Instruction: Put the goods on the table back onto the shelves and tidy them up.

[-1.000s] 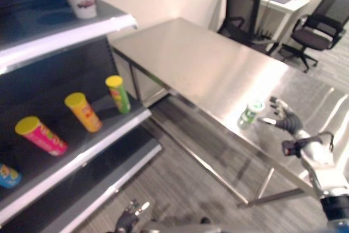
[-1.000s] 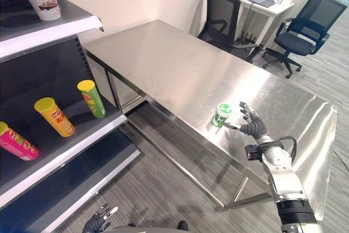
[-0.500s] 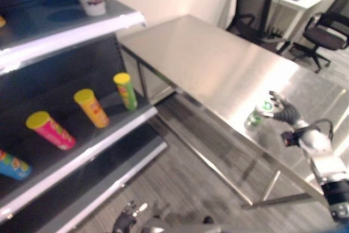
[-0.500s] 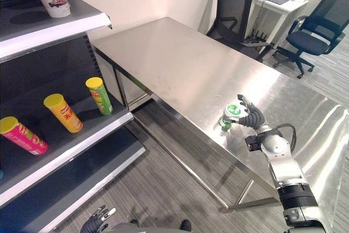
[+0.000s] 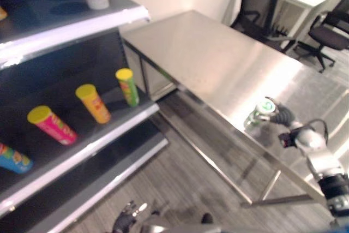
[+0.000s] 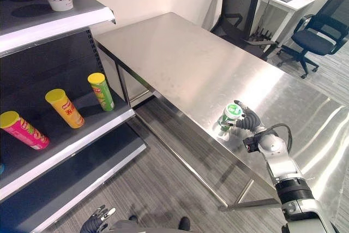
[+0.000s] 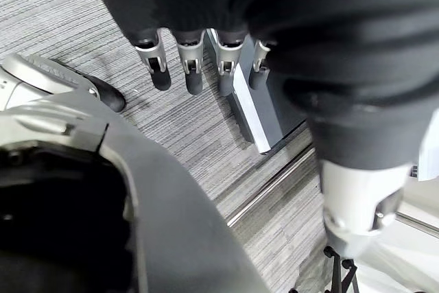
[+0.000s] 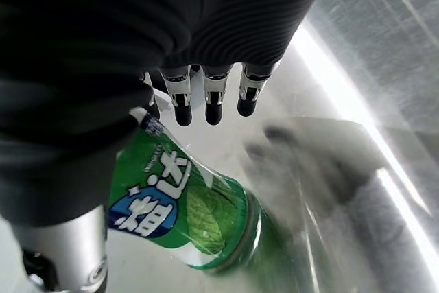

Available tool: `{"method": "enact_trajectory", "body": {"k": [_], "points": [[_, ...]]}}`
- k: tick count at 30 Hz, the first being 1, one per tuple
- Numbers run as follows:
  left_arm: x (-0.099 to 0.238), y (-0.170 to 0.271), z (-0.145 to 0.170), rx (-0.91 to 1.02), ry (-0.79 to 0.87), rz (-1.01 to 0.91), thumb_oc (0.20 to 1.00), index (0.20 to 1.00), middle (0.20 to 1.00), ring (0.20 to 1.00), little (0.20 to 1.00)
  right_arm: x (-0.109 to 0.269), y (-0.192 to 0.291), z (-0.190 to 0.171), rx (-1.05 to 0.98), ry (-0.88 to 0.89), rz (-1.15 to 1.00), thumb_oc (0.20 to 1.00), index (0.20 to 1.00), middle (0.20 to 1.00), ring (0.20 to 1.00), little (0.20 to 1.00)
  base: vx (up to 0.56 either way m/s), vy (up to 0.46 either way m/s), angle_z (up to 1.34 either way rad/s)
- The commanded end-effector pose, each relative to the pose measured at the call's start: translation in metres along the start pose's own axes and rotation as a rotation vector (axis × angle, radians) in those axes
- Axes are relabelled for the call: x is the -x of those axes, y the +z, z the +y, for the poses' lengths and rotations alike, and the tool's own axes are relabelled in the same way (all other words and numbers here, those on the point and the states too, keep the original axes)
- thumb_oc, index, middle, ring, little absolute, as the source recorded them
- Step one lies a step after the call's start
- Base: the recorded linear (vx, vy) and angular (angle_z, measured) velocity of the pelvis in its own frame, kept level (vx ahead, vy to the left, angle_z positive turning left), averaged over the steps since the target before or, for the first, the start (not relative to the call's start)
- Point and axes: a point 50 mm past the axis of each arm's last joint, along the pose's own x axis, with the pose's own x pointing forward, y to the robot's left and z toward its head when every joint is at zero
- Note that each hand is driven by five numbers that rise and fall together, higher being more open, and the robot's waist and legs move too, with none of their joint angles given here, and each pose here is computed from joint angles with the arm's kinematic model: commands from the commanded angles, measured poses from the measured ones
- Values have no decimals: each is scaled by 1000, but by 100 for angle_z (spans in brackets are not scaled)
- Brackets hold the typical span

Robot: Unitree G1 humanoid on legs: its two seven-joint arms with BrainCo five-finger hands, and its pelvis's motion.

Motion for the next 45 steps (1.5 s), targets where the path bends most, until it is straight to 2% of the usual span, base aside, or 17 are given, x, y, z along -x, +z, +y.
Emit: {"method": "enact_trajectory", "body": {"k": [1, 2, 3, 4, 16, 17, 19, 24, 26, 28, 31, 33, 37, 40, 45], "points": [[-2, 10, 0, -38, -16, -43, 1000, 1000, 1000, 1000, 1000, -10, 36, -24, 76, -63, -121, 1000, 1000, 1000, 1000, 1000, 0, 0, 0], [-2, 10, 0, -38, -16, -43, 1000, 1000, 1000, 1000, 1000, -10, 36, -24, 76, -63, -121, 937, 937, 937, 937, 937, 0, 0, 0], [-2, 9, 1, -38, -12, -41, 1000, 1000, 1000, 1000, 1000, -12, 38, -24, 80, -68, -125, 438, 438, 438, 438, 438, 0, 0, 0], [-2, 10, 1, -38, -9, -43, 1000, 1000, 1000, 1000, 1000, -12, 38, -24, 81, -67, -126, 200, 200, 200, 200, 200, 0, 0, 0], [-3, 16, 1, -40, -6, -62, 1000, 1000, 1000, 1000, 1000, -5, 61, -26, 61, -104, -239, 200, 200, 200, 200, 200, 0, -3, 0], [-4, 17, 0, -35, -2, -66, 1000, 1000, 1000, 1000, 1000, 0, 82, -19, 12, -87, -344, 200, 200, 200, 200, 200, -1, -37, 3], [-5, 18, 0, -38, -5, -71, 1000, 1000, 1000, 1000, 1000, 2, 88, -21, 21, -95, -372, 200, 200, 200, 200, 200, -3, -29, 8], [-6, 24, -2, -36, 0, -93, 1000, 1000, 1000, 1000, 1000, 18, 181, 0, -38, -19, -750, 200, 200, 200, 200, 200, -14, -79, 10], [-7, 25, -3, -34, -5, -100, 1000, 1000, 1000, 1000, 1000, 20, 189, 2, -33, -10, -784, 200, 200, 200, 200, 200, -15, -97, 21], [-6, 25, -5, -26, 0, -106, 1000, 1000, 1000, 1000, 1000, 34, 228, 20, -66, 77, -949, 200, 200, 200, 200, 200, -28, -184, 51], [-5, 25, -6, -22, 3, -113, 1000, 1000, 1000, 1000, 1000, 41, 246, 25, -48, 96, -1022, 200, 200, 200, 200, 200, -14, -108, 35], [-4, 22, -8, -16, -3, -111, 1000, 1000, 1000, 1000, 1000, 57, 275, 40, -47, 151, -1159, 200, 200, 200, 200, 200, -60, -124, 28], [-7, 27, -12, -86, -54, -91, 1000, 1000, 1000, 1000, 1000, 64, 284, 47, -80, 184, -1205, 200, 200, 200, 200, 200, -44, -20, 53], [-11, 23, -13, -113, -70, -57, 1000, 1000, 1000, 1000, 1000, 59, 291, 57, -116, 225, -1186, 200, 200, 200, 200, 200, -49, 155, 260], [-9, 15, -11, -78, -52, -39, 1000, 1000, 1000, 1000, 1000, 54, 301, 63, -114, 246, -1174, 200, 200, 200, 200, 200, 14, 218, 87]]}}
